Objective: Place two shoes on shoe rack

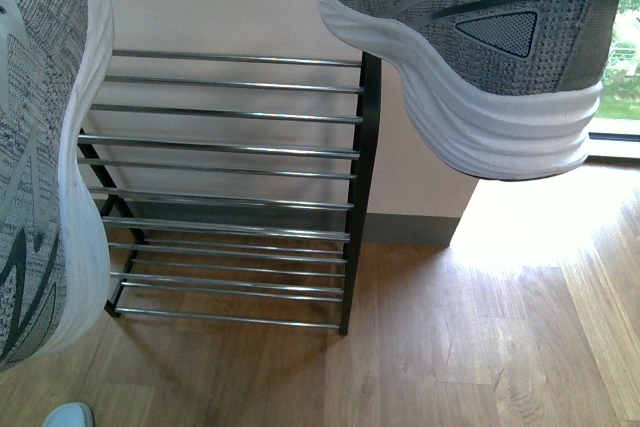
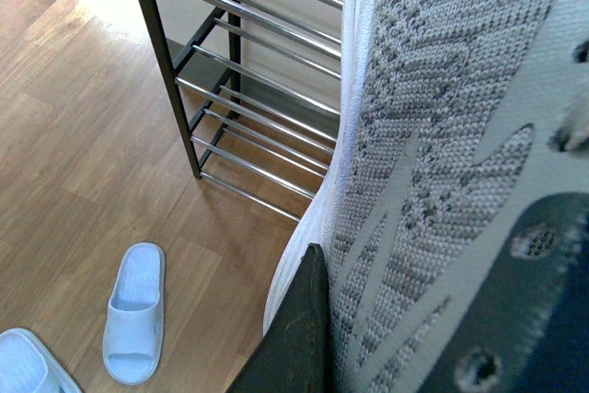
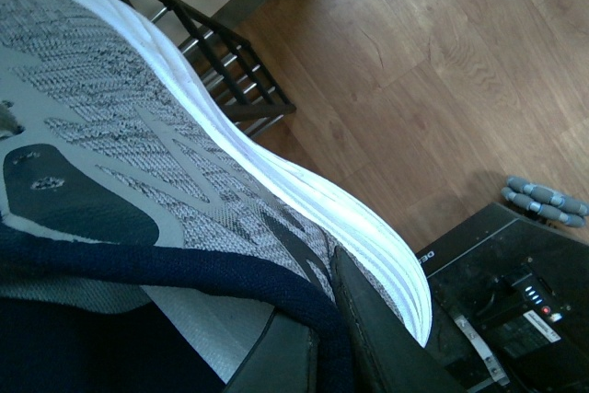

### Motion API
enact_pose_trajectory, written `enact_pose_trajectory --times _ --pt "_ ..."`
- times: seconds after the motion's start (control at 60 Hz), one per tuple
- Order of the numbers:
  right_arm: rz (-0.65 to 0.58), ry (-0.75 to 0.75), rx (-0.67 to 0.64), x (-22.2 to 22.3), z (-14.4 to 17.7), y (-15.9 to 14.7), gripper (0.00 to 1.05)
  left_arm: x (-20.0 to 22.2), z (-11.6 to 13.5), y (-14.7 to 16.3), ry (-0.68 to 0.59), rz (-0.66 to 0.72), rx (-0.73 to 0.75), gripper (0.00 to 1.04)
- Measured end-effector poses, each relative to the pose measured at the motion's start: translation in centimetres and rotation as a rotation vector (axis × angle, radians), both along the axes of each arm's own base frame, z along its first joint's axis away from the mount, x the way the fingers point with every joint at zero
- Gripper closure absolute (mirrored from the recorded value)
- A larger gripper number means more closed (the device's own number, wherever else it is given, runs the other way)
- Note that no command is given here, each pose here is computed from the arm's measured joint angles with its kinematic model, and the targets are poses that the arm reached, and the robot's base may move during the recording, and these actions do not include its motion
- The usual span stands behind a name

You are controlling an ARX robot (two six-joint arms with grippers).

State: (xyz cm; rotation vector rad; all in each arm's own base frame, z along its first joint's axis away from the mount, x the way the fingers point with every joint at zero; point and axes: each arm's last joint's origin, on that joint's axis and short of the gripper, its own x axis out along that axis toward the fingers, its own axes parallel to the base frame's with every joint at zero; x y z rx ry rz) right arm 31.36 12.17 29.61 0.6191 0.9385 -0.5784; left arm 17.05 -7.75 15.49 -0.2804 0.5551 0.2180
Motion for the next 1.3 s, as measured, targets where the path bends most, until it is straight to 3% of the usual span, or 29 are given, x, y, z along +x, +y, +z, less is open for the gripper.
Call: enact_pose_trajectory --times 0.233,0.517,0.667,0.8,0.9,1.117,1.2,1.3 --pt "-0.016 -0.023 -0.087 0.5 -0.1 0.3 1.03 0.0 0.0 0.0 0.0 0.0 0.0 1.03" --pt "-0.097 -0.132 -0.332 1.1 0.2 -0.3 1.03 0.0 0.0 0.0 0.0 0.0 0.0 1.03" --pt "-0.101 -0.136 -0.34 0.9 -0.2 -0.5 1.03 0.0 0.0 0.0 0.0 0.0 0.0 1.03" --pt "-0.022 -0.179 -0.281 0.7 -0.4 -0.8 1.03 0.0 0.0 0.0 0.0 0.0 0.0 1.03" --pt "0.093 -0.291 -0.204 0.3 0.2 -2.0 1.03 0.0 0.0 0.0 0.0 0.0 0.0 1.03" --pt "0.298 -0.534 -0.128 -3.2 1.3 -9.4 1.03 0.0 0.0 0.0 0.0 0.0 0.0 1.03" --pt "0.28 -0.558 -0.199 -2.8 2.2 -7.9 1.03 0.0 0.0 0.0 -0.001 0.004 0.002 1.03" --pt "0.392 -0.647 -0.179 -2.3 2.6 -6.1 1.03 0.0 0.0 -0.1 0.002 -0.009 -0.005 1.03"
